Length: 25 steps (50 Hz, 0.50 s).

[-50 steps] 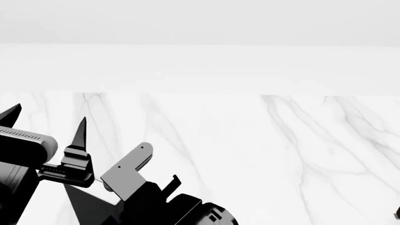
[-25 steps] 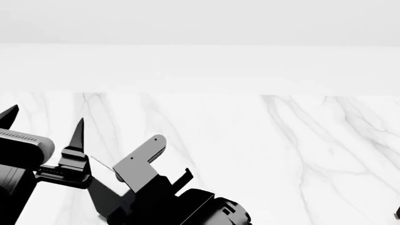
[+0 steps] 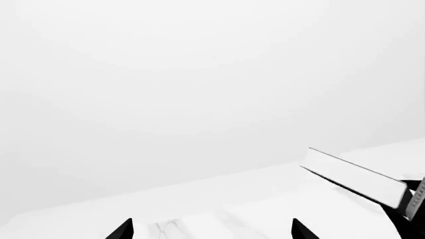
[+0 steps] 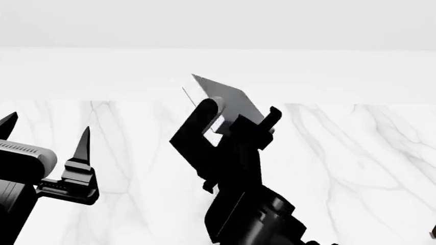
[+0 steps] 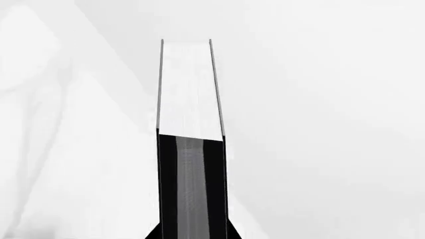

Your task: Pick up the book on the left and place it on top of the shelf.

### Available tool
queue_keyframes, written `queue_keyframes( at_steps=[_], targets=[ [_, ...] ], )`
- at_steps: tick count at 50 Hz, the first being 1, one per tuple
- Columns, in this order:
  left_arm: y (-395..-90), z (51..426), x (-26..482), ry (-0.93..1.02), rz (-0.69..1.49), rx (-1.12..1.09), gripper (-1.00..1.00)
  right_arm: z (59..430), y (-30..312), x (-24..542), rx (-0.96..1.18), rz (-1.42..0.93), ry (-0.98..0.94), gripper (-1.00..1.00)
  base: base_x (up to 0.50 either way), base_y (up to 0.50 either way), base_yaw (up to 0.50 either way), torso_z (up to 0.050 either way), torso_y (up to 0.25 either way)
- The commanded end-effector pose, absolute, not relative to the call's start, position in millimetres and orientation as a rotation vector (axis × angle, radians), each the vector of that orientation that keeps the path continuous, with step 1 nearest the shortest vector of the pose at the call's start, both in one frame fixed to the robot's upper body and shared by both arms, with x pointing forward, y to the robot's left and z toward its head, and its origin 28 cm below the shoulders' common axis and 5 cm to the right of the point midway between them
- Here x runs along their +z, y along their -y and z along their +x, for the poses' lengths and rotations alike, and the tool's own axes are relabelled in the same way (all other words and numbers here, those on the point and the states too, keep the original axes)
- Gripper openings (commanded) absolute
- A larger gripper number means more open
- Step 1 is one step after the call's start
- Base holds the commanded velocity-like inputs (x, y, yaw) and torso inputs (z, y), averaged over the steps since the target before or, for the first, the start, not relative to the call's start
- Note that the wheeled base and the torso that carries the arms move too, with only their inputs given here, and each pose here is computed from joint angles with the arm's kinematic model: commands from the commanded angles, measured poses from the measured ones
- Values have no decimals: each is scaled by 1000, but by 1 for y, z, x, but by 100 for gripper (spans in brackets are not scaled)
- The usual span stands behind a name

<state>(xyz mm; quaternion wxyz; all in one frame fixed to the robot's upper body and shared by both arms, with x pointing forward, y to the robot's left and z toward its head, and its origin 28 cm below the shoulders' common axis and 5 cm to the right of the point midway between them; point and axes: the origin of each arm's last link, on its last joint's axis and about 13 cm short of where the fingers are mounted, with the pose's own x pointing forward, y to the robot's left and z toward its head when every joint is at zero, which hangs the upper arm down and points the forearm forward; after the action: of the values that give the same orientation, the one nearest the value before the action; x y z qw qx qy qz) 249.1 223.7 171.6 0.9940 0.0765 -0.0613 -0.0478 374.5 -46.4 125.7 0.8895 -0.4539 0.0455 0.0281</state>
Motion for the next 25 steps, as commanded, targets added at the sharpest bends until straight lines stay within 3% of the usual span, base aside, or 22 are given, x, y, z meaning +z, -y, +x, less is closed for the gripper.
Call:
queue_keyframes(
  at_steps=[1,11,17,25],
  targets=[
    [-225,249,173,134,138,-90,100,390,65,170,-279,-1240,195,-100,0,0,0,0,0],
    [-225,249,172,135,135,-93,100,409,98,199,-565,-1457,171,-100,0,0,0,0,2],
    [-225,250,172,135,134,-92,100,422,126,220,-726,-1512,46,-100,0,0,0,0,2],
    [-224,250,174,138,133,-96,100,410,161,232,-885,-1549,-196,-100,0,0,0,0,1]
  ],
)
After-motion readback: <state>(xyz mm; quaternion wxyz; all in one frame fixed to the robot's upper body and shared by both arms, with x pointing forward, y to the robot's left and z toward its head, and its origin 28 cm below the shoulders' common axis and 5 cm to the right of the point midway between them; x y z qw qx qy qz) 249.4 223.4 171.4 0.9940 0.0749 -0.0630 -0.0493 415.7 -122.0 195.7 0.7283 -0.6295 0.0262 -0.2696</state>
